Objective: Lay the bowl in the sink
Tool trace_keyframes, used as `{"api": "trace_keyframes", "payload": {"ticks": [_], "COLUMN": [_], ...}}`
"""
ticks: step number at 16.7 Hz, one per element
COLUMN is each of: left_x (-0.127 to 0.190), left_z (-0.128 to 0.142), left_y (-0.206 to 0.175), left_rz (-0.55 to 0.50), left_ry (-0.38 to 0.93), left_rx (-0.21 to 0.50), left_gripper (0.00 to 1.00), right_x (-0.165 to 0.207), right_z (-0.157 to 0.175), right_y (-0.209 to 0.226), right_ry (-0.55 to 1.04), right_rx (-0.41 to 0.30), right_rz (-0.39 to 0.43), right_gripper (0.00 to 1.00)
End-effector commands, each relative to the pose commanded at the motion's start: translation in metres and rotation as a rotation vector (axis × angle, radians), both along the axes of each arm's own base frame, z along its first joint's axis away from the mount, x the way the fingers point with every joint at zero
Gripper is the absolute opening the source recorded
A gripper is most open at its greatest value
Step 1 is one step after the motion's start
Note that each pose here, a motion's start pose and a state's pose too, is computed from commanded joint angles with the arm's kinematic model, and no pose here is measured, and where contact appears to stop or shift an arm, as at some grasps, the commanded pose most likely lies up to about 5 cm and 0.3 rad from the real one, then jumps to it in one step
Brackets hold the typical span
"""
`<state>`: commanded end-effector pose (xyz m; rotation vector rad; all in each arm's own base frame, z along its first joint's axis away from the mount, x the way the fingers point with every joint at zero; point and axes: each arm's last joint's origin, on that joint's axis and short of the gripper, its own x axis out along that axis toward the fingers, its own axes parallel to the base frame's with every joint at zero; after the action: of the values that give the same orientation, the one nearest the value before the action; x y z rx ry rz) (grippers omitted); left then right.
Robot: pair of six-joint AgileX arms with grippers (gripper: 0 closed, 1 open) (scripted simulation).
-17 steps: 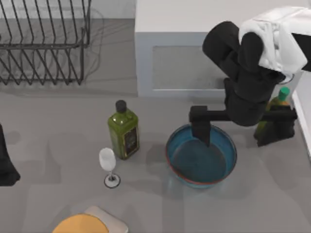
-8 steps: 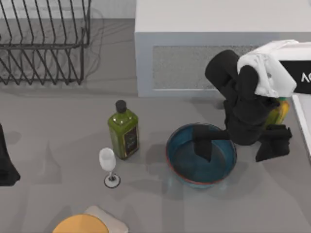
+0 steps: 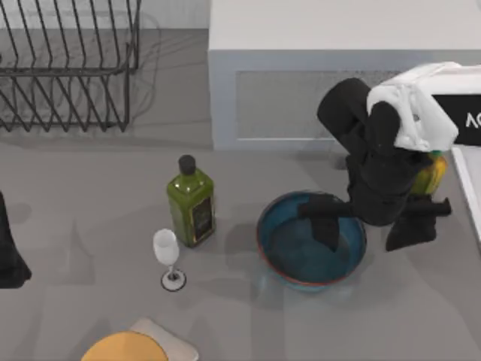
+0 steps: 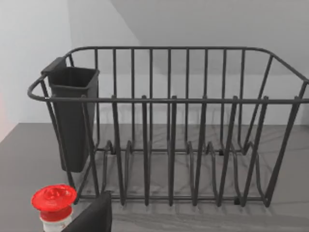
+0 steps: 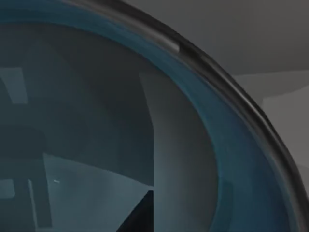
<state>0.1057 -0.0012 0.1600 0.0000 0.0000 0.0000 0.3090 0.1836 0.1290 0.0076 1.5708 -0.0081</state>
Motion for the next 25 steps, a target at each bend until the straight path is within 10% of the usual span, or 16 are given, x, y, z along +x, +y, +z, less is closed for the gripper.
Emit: {"api": "trace_keyframes", "payload": {"ticks": [7,25], "left_x": [0.000,0.000], "left_z": [0.000,0.000], "left_y": [0.000,0.000], "left_rz": [0.000,0.000], "left_ry": [0.000,0.000], "left_rx": [0.000,0.000], "left_gripper": [1.00,1.00], "right_x": [0.000,-0.021], "right_z": [0.000,0.057], "right_y": [0.000,0.059], "right_ry": [0.000,-0.047], "right_rx": [0.000,0.024], "right_rz": [0.000,0.074], "right_gripper": [0.02,0.00]}}
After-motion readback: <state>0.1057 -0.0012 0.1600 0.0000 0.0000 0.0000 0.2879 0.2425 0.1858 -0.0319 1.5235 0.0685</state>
